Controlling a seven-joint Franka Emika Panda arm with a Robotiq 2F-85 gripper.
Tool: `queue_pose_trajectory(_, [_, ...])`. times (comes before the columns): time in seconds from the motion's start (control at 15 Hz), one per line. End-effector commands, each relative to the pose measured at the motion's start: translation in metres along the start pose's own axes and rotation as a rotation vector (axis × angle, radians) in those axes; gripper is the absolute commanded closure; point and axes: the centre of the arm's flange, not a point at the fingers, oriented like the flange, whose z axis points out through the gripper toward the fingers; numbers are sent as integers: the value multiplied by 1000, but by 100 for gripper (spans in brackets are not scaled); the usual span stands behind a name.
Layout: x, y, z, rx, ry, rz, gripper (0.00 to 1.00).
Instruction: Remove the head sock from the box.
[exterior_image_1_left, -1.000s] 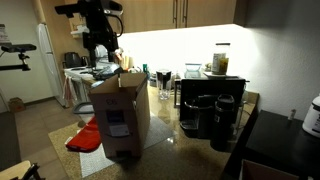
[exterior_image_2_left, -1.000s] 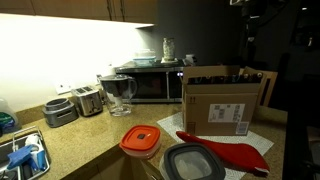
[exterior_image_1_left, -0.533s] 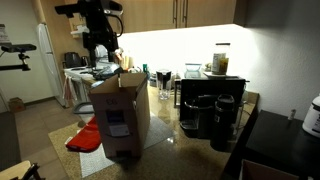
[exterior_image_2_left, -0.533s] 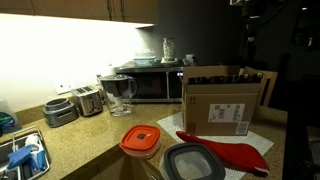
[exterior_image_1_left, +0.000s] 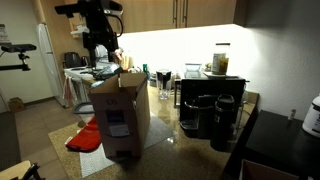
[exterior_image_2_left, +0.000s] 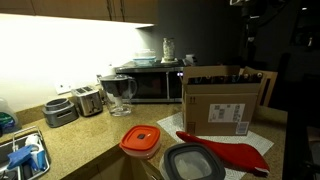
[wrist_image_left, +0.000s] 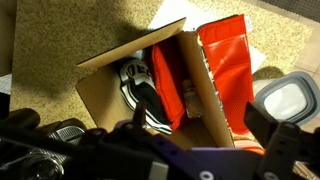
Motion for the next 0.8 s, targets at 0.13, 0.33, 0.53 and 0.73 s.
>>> queue_pose_trajectory(0.13, [0, 0, 0, 0, 0, 0, 0])
queue_pose_trajectory(0.33, [0, 0, 0, 0, 0, 0, 0])
queue_pose_trajectory(0.53, [4, 0, 2, -5, -2, -2, 0])
queue_pose_trajectory(0.73, [19, -3, 8, -34, -3, 34, 0])
